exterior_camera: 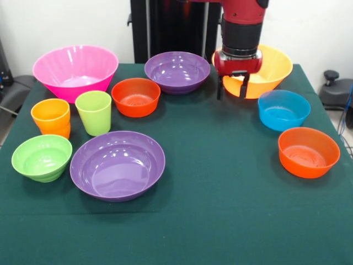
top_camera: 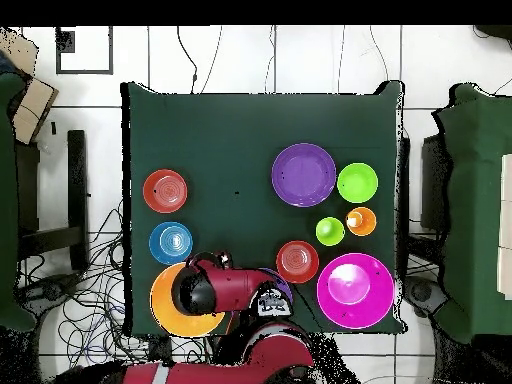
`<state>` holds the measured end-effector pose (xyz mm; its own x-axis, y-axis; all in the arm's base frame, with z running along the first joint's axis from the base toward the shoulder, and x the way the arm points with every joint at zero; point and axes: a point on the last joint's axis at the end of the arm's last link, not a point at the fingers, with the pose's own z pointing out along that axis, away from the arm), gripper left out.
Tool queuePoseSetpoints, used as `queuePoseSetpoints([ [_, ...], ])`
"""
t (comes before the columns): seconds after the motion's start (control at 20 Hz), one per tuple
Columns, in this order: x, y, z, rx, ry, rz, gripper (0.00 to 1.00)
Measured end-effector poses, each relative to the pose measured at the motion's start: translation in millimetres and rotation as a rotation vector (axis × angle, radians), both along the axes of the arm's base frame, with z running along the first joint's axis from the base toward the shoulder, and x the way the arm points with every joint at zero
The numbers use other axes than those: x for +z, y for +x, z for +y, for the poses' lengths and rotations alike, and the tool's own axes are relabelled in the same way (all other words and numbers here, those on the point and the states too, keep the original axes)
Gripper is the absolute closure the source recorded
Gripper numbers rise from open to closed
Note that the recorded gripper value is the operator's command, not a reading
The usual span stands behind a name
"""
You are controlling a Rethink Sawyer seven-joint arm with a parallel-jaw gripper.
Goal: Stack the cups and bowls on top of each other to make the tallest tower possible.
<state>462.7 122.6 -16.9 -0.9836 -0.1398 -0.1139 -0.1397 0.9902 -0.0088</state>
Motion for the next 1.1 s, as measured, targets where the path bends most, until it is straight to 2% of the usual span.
queuePoseSetpoints([
  [0.3, 3.1, 3.8, -4.9, -0.009, -0.001, -0.008, 0.0],
  [0.7, 26.4, 23.8, -13.4, -0.028, -0.008, -0.058, 0.0],
  [0.9, 36.7, 29.7, -14.4, -0.037, -0.01, -0.055, 0.0],
  [1.1, 47.5, 37.9, -16.5, -0.045, -0.014, -0.033, 0.0],
])
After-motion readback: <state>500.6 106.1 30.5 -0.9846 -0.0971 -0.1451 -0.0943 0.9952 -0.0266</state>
